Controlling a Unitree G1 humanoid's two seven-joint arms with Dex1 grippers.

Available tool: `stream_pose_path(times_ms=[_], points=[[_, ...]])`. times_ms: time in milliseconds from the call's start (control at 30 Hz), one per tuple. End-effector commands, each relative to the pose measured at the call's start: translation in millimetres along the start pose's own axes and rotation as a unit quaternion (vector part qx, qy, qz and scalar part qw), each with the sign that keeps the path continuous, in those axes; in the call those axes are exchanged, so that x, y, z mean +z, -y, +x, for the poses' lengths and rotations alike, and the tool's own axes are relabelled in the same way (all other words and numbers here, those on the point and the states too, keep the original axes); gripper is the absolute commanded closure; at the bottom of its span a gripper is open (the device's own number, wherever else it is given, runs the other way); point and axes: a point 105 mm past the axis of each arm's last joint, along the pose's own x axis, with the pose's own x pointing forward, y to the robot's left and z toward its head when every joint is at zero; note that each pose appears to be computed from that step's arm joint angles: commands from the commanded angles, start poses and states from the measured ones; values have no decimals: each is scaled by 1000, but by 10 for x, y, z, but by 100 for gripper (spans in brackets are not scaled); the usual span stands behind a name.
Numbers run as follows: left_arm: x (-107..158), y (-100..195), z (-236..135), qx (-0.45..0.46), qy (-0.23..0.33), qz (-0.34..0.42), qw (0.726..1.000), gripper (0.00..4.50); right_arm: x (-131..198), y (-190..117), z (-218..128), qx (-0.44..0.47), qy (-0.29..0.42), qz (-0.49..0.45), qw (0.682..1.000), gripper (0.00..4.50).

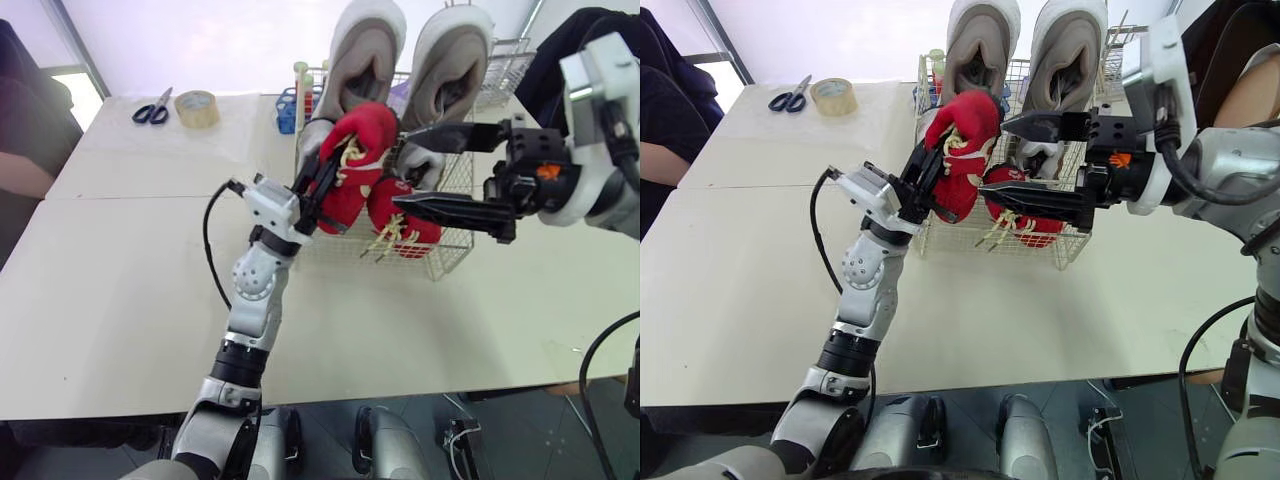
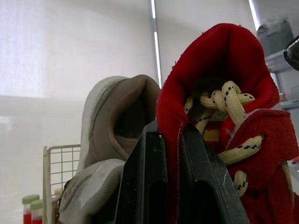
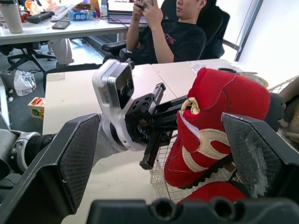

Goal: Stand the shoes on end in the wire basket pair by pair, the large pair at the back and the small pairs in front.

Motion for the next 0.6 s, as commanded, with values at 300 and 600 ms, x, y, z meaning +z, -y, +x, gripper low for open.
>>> stream_pose_path(times_ms=[300, 600], points=[[-420, 94, -458, 7, -52, 35, 998, 445, 170, -38, -109, -11, 0, -33, 999, 0], [-592, -48, -662, 46, -101, 35, 993, 445, 167, -25, -74, -7, 1, -33, 999, 0]])
